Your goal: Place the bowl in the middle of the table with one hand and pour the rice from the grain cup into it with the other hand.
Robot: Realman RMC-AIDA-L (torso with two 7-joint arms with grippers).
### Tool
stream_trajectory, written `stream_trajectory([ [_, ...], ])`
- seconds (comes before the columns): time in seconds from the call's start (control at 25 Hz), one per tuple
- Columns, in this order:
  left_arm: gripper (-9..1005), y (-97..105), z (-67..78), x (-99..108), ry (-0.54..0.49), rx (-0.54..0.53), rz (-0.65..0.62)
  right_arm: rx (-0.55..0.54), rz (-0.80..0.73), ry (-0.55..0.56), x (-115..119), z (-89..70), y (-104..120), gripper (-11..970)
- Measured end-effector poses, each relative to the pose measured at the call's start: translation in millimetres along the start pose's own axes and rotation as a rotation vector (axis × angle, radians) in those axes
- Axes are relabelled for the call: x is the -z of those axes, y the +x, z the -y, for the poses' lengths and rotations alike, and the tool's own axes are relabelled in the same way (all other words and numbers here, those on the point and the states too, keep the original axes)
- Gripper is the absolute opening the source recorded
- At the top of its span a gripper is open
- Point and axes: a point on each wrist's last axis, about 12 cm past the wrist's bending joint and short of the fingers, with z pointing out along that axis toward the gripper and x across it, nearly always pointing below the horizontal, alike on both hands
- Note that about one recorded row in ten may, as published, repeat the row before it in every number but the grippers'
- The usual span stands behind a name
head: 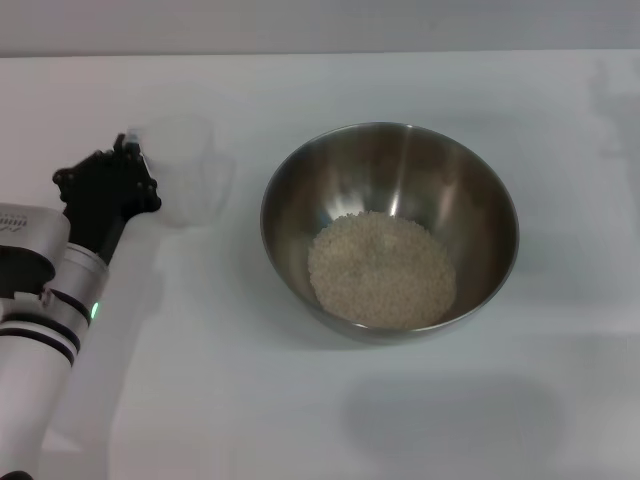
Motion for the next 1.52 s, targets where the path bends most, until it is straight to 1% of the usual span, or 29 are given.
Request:
stream_trajectory([
  [0.08,61,4,1.6,1,0.008,0.007,-0.031,-0.001,-0.001,0.0,0,-0.7,0,477],
  [0.4,84,4,3.3,1,0.014,0.024,-0.039,-0.002,0.002,0.0,1,-1.0,0,478],
  [0.44,87,5,3.4,1,0.015,0.038,-0.04,-0.002,0.003,0.001,1,-1.0,0,478],
  [0.48,90,6,1.7,2,0.014,0.076,-0.046,-0.002,0.005,0.001,1,-0.9,0,478],
  [0.52,93,6,1.7,2,0.014,0.076,-0.046,-0.002,0.005,0.001,1,-0.9,0,478],
  [0.56,96,7,-0.6,2,0.015,0.115,-0.05,-0.002,0.005,0.001,1,-0.7,0,478],
  [0.6,99,7,-0.6,2,0.015,0.115,-0.05,-0.002,0.005,0.001,1,-0.7,0,478],
  [0.76,111,11,-4.8,6,0.014,0.171,-0.06,-0.002,0.005,0.001,2,-0.6,0,477],
  [0.88,120,14,-6.7,11,0.006,0.178,-0.065,-0.002,0.005,0.001,2,-0.5,0,477],
  [0.92,158,14,-7.2,12,0.003,0.181,-0.066,-0.001,0.005,0.001,2,-0.4,0,477],
  [0.96,197,17,-8.6,18,-0.006,0.186,-0.066,-0.001,0.005,0.001,1,-0.1,-1,477],
  [1.04,274,18,-9.2,21,-0.01,0.187,-0.063,0.0,0.006,0.001,1,0.1,-1,477],
  [1.12,359,19,-10.5,29,-0.017,0.19,-0.042,0.0,0.007,0.001,1,0.3,-1,477],
  [1.16,407,19,-12.3,41,-0.028,0.193,0.008,0.001,0.007,0.001,1,0.4,-1,478],
  [1.2,454,19,-12.3,41,-0.028,0.193,0.008,0.001,0.007,0.003,1,0.7,-1,478],
  [1.28,549,18,-14.8,54,-0.045,0.196,0.065,0.001,0.004,0.006,2,1.5,-1,478],
  [1.36,666,13,-18.3,66,-0.066,0.195,0.144,0.005,-0.012,0.02,9,4.4,1,478],
  [1.4,724,10,-19.8,69,-0.073,0.192,0.181,0.005,-0.012,0.02,9,4.4,1,478],
  [1.52,724,-2,-23.0,71,-0.078,0.171,0.286,0.006,-0.042,0.04,22,5.9,5,478],
])
